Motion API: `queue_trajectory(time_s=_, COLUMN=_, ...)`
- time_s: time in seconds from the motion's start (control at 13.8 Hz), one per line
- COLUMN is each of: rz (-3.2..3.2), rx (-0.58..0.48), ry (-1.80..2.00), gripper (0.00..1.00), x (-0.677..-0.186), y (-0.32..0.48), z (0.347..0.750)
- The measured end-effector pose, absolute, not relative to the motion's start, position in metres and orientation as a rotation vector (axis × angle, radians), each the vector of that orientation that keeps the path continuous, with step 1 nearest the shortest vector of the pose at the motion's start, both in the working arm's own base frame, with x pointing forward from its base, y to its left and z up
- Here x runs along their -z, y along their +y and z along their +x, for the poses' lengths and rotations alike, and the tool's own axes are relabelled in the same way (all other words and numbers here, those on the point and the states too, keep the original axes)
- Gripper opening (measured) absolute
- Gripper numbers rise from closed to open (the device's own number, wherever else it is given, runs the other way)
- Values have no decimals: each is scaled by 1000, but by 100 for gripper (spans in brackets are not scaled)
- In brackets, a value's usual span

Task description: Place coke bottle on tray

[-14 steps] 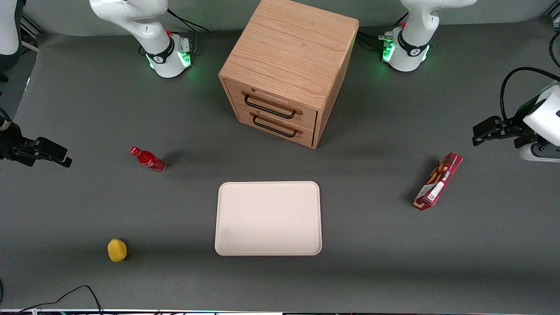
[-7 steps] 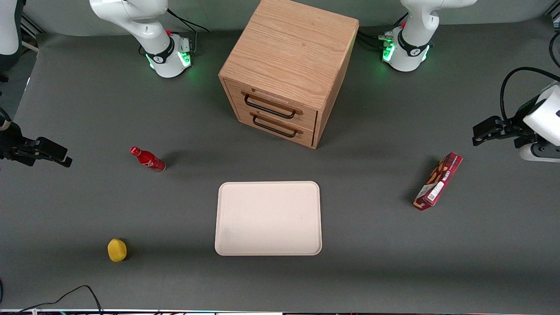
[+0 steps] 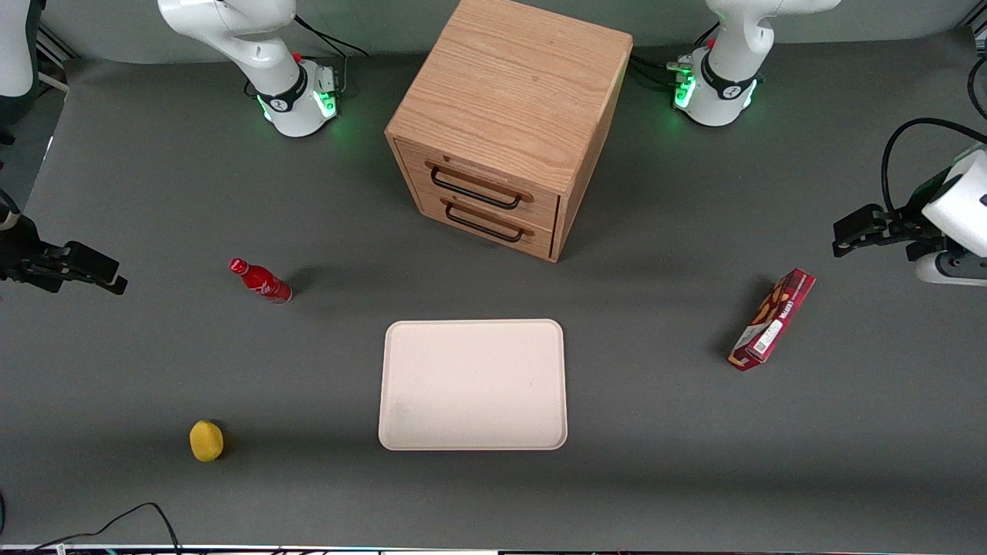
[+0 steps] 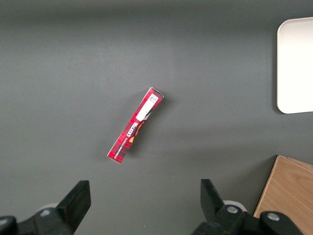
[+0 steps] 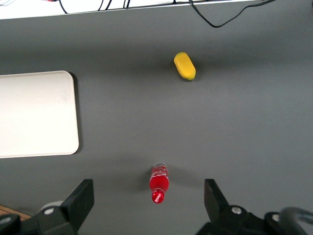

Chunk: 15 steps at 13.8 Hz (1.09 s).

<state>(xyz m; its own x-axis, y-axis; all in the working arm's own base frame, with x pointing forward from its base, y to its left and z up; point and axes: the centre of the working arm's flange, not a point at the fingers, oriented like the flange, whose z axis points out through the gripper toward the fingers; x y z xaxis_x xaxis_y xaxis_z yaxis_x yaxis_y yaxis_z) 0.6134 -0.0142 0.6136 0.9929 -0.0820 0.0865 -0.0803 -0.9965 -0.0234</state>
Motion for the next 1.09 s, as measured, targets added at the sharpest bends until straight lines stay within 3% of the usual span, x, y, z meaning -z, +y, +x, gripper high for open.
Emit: queue_trajectory(time_s=1.09, rz=-3118, rx=96, ry=122, gripper=100, x=-606, y=-14, z=612)
